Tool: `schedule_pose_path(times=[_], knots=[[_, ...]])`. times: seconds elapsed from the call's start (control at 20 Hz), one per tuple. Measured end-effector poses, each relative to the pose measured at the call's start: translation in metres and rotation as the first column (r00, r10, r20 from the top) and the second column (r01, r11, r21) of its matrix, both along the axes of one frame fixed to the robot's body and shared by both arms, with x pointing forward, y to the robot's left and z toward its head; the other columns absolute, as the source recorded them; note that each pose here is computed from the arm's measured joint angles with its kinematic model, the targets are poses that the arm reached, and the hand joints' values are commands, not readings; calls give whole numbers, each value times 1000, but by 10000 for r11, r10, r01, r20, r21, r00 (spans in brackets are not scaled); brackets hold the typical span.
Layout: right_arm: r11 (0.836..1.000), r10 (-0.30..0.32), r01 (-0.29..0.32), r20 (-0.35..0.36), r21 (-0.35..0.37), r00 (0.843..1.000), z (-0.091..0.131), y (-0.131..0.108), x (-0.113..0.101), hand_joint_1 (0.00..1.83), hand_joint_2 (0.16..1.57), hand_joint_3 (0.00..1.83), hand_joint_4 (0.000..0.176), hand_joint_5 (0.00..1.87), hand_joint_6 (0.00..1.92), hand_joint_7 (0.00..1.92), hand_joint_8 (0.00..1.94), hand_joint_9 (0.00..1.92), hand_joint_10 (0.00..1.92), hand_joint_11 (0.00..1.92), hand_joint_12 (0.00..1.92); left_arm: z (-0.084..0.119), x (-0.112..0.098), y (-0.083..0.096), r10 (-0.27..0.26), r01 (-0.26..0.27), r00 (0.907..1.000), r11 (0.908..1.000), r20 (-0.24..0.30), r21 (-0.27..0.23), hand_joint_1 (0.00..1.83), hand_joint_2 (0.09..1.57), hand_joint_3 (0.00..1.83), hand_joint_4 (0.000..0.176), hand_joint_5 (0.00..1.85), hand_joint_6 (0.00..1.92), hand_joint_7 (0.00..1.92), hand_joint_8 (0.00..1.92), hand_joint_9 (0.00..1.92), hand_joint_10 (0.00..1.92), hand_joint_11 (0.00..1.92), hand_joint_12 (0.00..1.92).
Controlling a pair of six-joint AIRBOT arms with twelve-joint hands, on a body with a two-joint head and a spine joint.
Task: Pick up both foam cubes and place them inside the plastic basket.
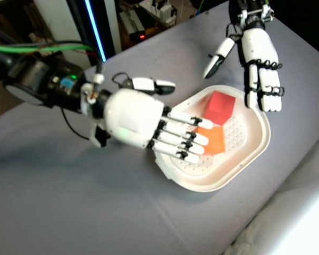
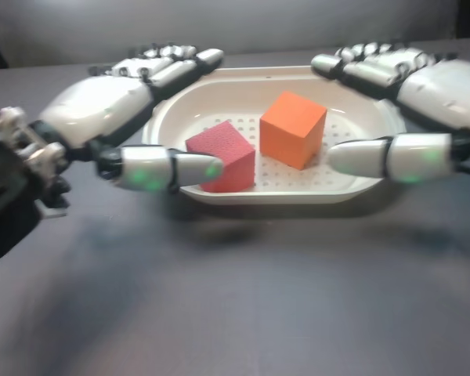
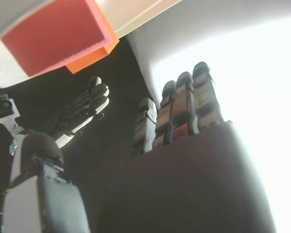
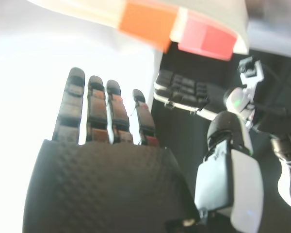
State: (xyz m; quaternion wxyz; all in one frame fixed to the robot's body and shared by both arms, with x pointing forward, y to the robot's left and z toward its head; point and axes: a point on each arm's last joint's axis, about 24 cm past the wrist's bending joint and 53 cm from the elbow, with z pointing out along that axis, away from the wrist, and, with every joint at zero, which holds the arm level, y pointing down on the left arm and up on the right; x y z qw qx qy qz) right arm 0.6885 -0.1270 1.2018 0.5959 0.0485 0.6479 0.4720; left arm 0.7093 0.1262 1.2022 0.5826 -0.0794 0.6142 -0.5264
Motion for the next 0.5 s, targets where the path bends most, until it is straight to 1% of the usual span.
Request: schedule_pose_path(times=[0.05, 0.1, 0.15, 0.2, 0.25, 0.3, 0.35, 0.4, 0.45, 0.5], knots=[[9997, -159, 152, 381, 190, 9991, 11, -9, -7, 101, 1107, 20, 117, 0, 0, 0, 0, 0, 0, 0, 0, 5, -7, 11, 73, -68, 9997, 9997, 222, -215, 408, 1143, 31, 124, 0, 0, 0, 0, 0, 0, 0, 0], [9991, -235, 213, 602, 375, 9979, 16, -15, -16, 107, 1128, 29, 117, 0, 0, 0, 0, 0, 0, 0, 0, 7, -15, 19, 128, -109, 9994, 9983, 320, -575, 406, 1199, 21, 104, 0, 0, 0, 0, 0, 0, 0, 0], [9992, -184, 157, 752, 365, 9970, 16, -20, -29, 105, 1145, 32, 118, 0, 0, 0, 0, 0, 0, 0, 0, 9, -25, 26, 96, -55, 9989, 9962, 459, -867, 404, 1227, 23, 97, 0, 0, 0, 0, 0, 0, 0, 0], [9992, -122, 89, 824, 401, 9965, 16, -21, -38, 109, 1164, 36, 128, 0, 0, 0, 0, 0, 0, 0, 0, 10, -34, 29, 35, 20, 9984, 9952, 567, -981, 426, 1257, 25, 87, 0, 0, 0, 0, 0, 0, 0, 0], [9990, -82, 41, 909, 454, 9958, 16, -24, -48, 84, 1196, 41, 97, 0, 0, 0, 0, 0, 0, 0, 0, 13, -43, 32, -11, 91, 9975, 9934, 702, -1140, 481, 1277, 25, 82, 0, 0, 0, 0, 0, 0, 19, 9], [9985, -50, -6, 1044, 543, 9945, 19, -26, -57, 50, 1216, 41, 71, 0, 0, 0, 0, 0, 0, 0, 0, 16, -53, 32, -126, 238, 9960, 9917, 888, -1263, 503, 1291, 22, 83, 0, 0, 0, 0, 0, 0, 19, 12], [9972, -72, -32, 1371, 749, 9905, 27, -32, -70, 118, 1244, 39, 100, 0, 0, 0, 0, 0, 0, 0, 0, 22, -66, 40, -144, 316, 9929, 9890, 1182, -1444, 557, 1303, 19, 81, 0, 0, 0, 0, 0, 0, 3, 2], [9962, -125, -17, 1623, 874, 9867, 33, -38, -78, 160, 1245, 29, 87, 0, 0, 0, 0, 0, 0, 0, 0, 26, -74, 47, -79, 291, 9909, 9871, 1341, -1573, 565, 1305, 16, 77, 0, 0, 0, 0, 0, 0, 46, 21], [9943, -292, 95, 1856, 1064, 9822, 40, -47, -84, 191, 1250, 23, 66, 0, 0, 0, 0, 0, 0, 0, 0, 32, -79, 57, 133, 142, 9878, 9844, 1550, -1753, 575, 1322, 0, 68, 0, 0, 0, 0, 0, 0, 8, 387], [9922, -454, 199, 2075, 1234, 9772, 46, -54, -88, 224, 1243, 14, 43, 0, 0, 0, 0, 0, 0, 0, 0, 37, -83, 65, 346, -6, 9849, 9805, 1696, -1965, 626, 1329, 0, 92, 0, 0, 0, 0, 43, 14, 1, 613]])
